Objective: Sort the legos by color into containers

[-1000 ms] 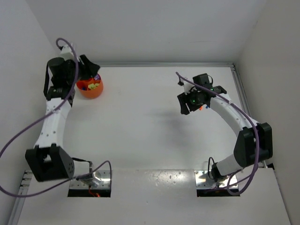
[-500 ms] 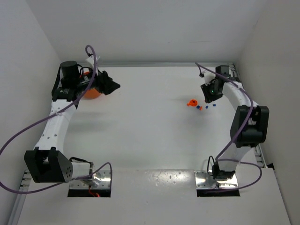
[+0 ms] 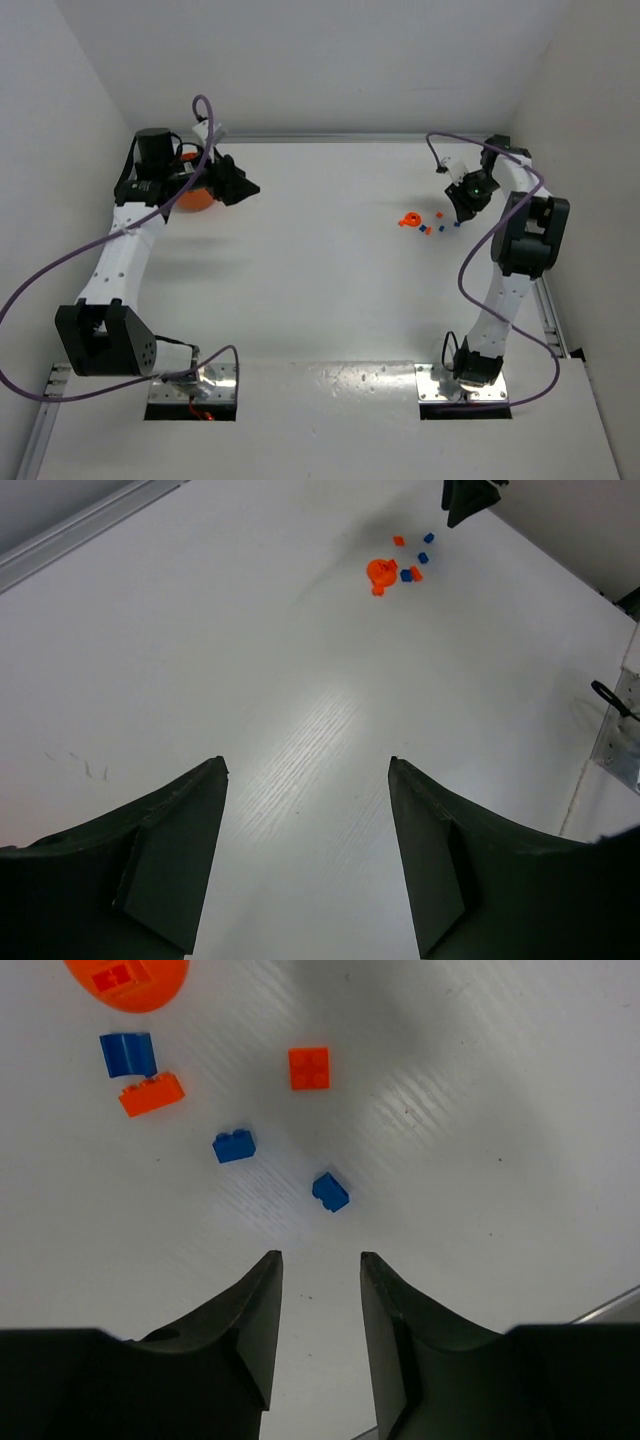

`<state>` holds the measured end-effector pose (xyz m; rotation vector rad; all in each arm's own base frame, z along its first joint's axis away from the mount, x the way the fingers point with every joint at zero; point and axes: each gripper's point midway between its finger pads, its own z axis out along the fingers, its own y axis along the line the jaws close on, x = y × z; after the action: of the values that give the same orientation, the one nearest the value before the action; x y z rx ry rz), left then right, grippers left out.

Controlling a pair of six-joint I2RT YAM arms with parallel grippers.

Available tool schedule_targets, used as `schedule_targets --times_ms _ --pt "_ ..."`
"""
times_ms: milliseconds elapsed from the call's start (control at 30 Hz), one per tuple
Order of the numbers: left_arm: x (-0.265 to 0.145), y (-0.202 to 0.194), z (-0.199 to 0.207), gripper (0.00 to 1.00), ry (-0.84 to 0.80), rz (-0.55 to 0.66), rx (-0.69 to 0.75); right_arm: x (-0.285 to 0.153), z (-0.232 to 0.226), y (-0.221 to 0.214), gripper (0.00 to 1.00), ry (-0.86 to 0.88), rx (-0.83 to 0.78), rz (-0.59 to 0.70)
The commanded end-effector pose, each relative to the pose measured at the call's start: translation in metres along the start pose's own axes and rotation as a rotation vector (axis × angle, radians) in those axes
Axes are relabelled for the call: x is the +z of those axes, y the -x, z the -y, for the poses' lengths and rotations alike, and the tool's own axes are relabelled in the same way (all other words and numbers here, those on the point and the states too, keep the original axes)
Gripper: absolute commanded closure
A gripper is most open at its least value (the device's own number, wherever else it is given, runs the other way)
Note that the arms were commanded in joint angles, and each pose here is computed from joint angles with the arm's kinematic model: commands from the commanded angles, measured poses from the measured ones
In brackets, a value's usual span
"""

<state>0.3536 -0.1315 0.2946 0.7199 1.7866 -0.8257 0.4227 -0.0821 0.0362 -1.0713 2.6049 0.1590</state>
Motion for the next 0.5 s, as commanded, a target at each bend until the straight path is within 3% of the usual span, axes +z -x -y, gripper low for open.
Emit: schedule_targets --times_ms 0,133,467 --pt "0.003 0.019 0.009 0.29 -0.052 0.032 0.07 -0.005 0.009 0.012 0.6 0.038 -0.108 0.044" --pt "0.006 0.018 0.007 0.29 -0.064 0.028 0.054 0.007 0.02 0.011 0.52 0.032 -0.107 0.022" --pt "0.012 0.019 0.0 0.29 -0.074 0.022 0.034 0.023 0.022 0.003 0.53 0.089 -0.151 -0.019"
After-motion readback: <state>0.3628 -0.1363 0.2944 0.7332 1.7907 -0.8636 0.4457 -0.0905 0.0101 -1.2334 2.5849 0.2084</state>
